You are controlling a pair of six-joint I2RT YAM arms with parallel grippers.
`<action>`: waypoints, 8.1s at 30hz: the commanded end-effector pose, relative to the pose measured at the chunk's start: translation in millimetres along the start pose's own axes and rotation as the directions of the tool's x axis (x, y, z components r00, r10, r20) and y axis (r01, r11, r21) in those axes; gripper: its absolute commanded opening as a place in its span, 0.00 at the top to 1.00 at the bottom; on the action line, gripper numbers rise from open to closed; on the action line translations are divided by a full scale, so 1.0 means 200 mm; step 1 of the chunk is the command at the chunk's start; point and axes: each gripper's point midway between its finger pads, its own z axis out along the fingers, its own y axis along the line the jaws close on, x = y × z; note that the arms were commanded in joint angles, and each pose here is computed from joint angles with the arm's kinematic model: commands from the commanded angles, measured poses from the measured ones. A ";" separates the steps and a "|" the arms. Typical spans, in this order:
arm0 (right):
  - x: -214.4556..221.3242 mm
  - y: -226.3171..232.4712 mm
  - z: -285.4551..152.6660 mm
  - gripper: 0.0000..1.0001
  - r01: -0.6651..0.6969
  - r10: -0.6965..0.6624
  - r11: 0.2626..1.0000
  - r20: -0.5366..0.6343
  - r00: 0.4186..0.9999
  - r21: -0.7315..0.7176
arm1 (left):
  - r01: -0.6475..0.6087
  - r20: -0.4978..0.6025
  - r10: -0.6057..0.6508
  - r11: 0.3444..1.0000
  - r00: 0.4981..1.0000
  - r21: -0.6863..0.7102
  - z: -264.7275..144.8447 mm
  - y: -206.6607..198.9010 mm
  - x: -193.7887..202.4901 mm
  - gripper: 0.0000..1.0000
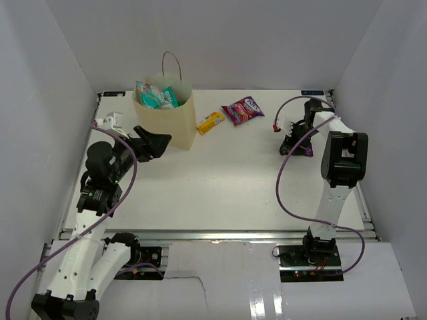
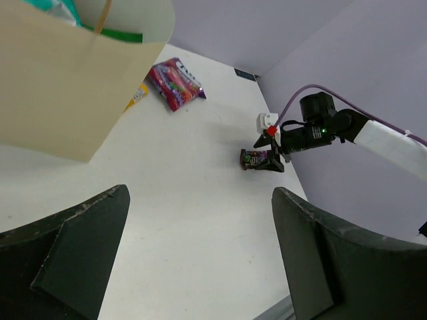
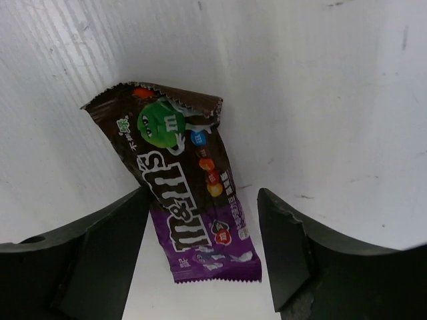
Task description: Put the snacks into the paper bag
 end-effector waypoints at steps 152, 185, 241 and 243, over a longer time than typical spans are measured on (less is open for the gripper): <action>-1.29 0.86 -0.53 0.92 -0.081 0.126 0.992 0.665 0.736 -0.099 | 0.561 -0.608 -0.616 0.766 0.501 -0.314 0.74 -0.30 1.37 0.06; -1.08 0.68 -0.92 0.08 -0.226 0.183 0.974 0.702 0.688 -0.032 | -0.278 -0.073 0.268 0.913 0.961 -0.298 0.87 -0.13 -0.52 0.98; -1.95 -0.37 0.29 0.12 -0.930 0.613 0.368 0.752 0.244 0.001 | -0.099 0.203 0.168 0.946 0.965 -0.310 -0.27 0.09 -0.28 0.02; -1.97 -0.36 0.35 0.12 -0.929 0.602 0.370 0.758 0.251 0.014 | -0.101 0.193 0.169 0.941 0.966 -0.322 -0.27 0.10 -0.27 0.02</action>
